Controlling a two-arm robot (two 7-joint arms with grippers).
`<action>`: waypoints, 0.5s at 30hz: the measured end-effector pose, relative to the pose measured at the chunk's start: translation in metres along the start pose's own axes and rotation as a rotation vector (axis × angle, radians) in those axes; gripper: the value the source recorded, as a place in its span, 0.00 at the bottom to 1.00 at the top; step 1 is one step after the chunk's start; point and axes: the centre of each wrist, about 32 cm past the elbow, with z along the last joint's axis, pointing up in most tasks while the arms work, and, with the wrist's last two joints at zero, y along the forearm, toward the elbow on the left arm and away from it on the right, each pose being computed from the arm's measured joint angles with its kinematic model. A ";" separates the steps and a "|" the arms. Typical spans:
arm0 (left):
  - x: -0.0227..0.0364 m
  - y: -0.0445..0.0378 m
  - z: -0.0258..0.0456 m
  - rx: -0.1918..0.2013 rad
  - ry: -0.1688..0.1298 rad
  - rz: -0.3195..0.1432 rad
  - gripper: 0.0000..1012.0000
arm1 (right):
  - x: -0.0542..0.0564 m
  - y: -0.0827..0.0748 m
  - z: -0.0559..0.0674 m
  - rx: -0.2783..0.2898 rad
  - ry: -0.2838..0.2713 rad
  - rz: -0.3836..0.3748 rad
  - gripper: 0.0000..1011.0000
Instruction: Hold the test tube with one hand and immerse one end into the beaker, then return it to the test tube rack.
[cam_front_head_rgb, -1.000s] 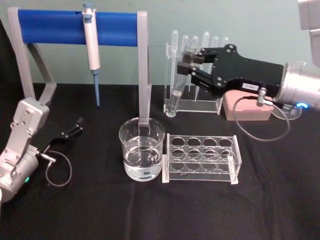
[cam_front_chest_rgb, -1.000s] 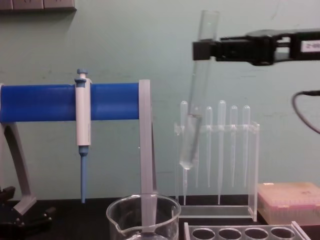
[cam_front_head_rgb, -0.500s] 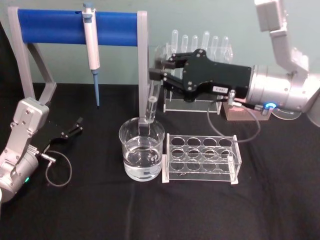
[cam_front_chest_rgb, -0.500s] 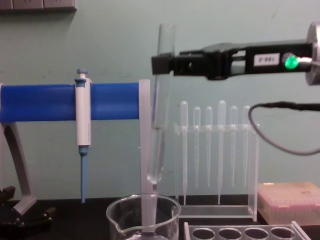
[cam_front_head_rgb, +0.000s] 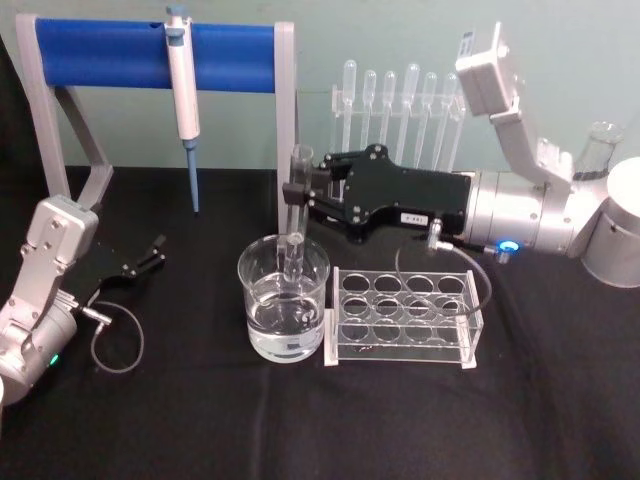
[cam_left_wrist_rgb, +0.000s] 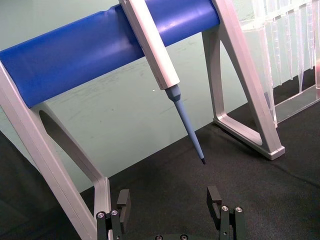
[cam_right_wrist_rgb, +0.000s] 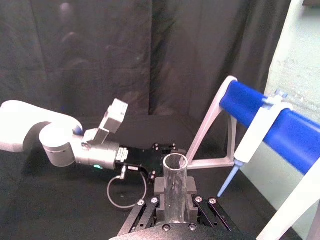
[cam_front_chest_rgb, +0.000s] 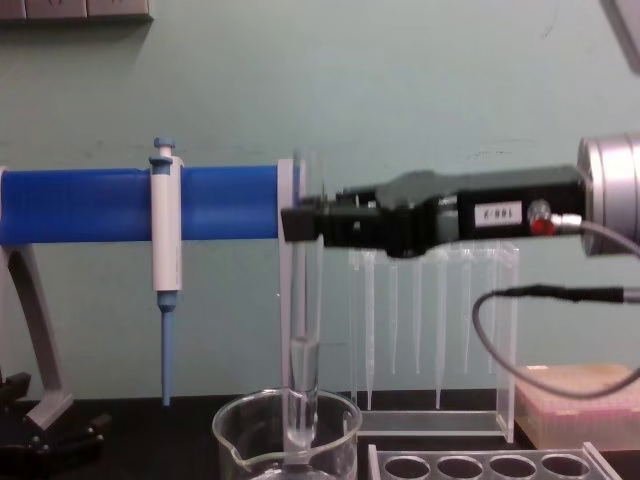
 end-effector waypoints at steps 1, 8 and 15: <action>0.0000 0.0000 0.0000 0.000 0.000 0.000 0.99 | -0.001 0.001 -0.004 -0.003 0.004 0.000 0.24; 0.0000 0.0000 0.0000 0.000 0.000 0.000 0.99 | -0.004 0.005 -0.017 -0.014 0.018 0.001 0.24; 0.0000 0.0000 0.0000 0.000 0.000 0.000 0.99 | -0.007 0.006 -0.027 -0.021 0.010 0.000 0.24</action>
